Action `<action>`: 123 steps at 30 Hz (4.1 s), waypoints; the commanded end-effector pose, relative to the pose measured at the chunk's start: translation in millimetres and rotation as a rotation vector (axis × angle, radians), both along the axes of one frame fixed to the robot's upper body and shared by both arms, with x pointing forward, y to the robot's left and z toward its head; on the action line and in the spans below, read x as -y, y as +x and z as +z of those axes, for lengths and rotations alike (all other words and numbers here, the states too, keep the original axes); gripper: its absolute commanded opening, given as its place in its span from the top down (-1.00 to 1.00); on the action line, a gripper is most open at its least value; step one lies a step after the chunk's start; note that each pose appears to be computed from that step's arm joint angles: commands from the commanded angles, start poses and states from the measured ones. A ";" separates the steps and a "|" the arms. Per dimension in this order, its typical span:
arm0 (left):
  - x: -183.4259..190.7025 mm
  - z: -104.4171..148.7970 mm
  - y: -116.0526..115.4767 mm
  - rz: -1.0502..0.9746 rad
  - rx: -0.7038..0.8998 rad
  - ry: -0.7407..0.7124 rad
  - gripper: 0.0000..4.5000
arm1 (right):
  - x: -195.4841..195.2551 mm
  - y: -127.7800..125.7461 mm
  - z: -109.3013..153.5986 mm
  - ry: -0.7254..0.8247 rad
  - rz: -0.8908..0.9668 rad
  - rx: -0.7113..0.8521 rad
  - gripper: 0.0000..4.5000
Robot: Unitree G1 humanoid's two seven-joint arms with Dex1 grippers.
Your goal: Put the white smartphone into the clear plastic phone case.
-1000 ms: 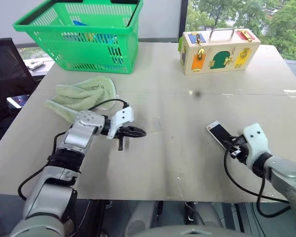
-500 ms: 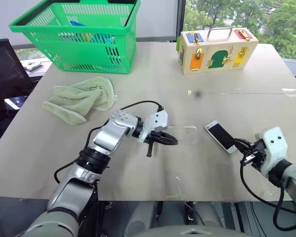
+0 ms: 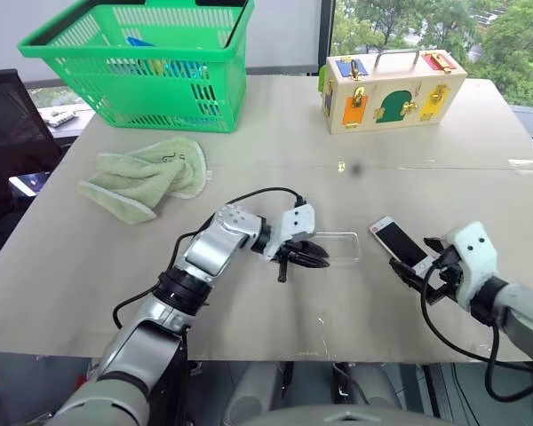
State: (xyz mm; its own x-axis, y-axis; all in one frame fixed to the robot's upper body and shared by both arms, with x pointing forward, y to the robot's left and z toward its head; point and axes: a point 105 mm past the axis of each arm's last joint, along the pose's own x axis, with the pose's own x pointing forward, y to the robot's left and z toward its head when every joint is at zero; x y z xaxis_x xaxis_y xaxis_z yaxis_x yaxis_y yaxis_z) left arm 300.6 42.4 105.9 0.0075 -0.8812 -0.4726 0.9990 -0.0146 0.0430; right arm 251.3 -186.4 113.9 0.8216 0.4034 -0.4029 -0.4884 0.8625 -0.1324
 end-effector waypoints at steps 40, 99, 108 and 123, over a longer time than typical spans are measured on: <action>-98.9 29.3 -13.2 0.412 0.125 -0.334 -0.55 | -62.9 35.3 34.4 0.002 0.505 0.026 -0.23; -102.5 8.6 -26.8 0.441 0.102 -0.295 -0.55 | -104.2 20.9 -0.2 -0.425 0.908 -0.135 -0.23; -103.7 6.5 -26.2 0.436 0.104 -0.291 -0.55 | -105.4 30.6 30.2 -0.286 0.784 -0.086 -0.97; -106.6 2.4 -26.5 0.418 0.099 -0.283 -0.55 | -127.6 51.5 15.8 -0.251 0.663 -0.042 0.98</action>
State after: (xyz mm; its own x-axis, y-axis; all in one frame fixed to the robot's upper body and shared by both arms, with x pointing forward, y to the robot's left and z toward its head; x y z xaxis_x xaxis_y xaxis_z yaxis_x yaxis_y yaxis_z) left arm 274.2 148.8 103.4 0.4259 -0.8827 -0.1986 0.9039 0.4245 0.0521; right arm 295.2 -57.5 126.1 0.3647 0.7261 -0.5829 -0.9299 0.3157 -0.1887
